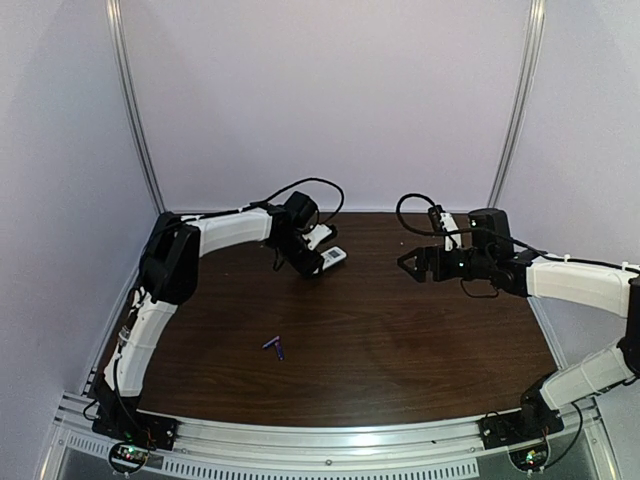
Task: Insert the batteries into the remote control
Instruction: Pick up the remote control from the center of the board, then pass from the left arm to the right
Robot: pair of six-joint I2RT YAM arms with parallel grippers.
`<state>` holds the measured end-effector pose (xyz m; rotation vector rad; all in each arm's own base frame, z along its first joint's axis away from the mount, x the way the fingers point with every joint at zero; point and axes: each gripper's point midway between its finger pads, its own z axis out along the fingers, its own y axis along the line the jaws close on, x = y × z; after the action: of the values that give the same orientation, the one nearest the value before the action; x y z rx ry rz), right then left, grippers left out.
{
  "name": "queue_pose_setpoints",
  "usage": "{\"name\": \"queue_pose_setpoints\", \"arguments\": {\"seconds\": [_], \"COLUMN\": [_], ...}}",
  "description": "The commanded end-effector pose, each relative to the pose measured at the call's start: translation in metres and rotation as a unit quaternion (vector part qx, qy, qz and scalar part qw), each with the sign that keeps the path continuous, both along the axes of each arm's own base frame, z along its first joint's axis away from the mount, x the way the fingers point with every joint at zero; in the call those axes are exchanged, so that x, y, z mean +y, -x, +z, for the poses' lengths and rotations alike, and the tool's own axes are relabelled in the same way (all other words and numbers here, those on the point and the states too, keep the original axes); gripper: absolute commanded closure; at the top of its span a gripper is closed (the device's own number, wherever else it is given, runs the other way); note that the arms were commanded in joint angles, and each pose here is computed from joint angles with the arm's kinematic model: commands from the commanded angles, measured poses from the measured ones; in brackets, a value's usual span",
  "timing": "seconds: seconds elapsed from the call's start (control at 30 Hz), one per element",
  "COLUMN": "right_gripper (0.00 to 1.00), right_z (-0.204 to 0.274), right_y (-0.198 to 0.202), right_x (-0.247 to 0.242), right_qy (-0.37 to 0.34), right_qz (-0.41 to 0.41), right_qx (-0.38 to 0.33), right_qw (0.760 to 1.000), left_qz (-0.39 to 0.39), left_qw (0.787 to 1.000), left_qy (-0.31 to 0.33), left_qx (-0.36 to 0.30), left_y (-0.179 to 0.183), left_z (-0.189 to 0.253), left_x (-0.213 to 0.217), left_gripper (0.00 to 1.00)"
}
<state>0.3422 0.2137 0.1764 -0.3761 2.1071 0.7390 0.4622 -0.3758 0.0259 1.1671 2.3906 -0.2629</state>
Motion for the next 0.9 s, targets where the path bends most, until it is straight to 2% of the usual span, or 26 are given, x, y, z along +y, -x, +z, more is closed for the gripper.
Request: {"name": "queue_pose_setpoints", "arguments": {"seconds": [0.0, 0.2, 0.27, 0.5, 0.67, 0.77, 0.87], "right_gripper": [0.00, 0.00, 0.00, 0.00, 0.02, 0.05, 0.04], "right_z": [0.015, 0.034, 0.041, 0.070, 0.078, 0.080, 0.082], "right_y": [0.002, 0.006, 0.009, 0.027, 0.051, 0.072, 0.093], "right_x": [-0.003, -0.009, -0.011, -0.010, 0.011, 0.029, 0.044], "right_qy": [-0.004, 0.016, 0.023, 0.053, 0.060, 0.053, 0.046], "right_qz": [0.000, 0.007, 0.012, 0.023, 0.090, 0.142, 0.186], "right_qx": [-0.020, -0.065, -0.084, -0.163, -0.203, -0.219, -0.230], "right_qw": [1.000, 0.998, 0.996, 0.985, 0.973, 0.964, 0.954], "left_qz": [-0.011, -0.047, -0.052, -0.101, -0.123, -0.150, -0.151], "left_qw": [0.997, 0.986, 0.980, 0.957, 0.931, 0.899, 0.893], "left_qy": [0.075, 0.149, 0.172, 0.214, 0.247, 0.297, 0.297], "left_qx": [0.009, 0.057, 0.091, 0.168, 0.239, 0.285, 0.303], "left_y": [0.014, 0.052, 0.069, 0.134, 0.182, 0.217, 0.238], "left_z": [0.064, 0.112, 0.123, 0.157, 0.177, 0.195, 0.195], "left_x": [-0.019, -0.029, -0.030, -0.016, -0.003, 0.001, 0.007], "left_gripper": [0.70, 0.73, 0.73, 0.75, 0.77, 0.77, 0.77]}}
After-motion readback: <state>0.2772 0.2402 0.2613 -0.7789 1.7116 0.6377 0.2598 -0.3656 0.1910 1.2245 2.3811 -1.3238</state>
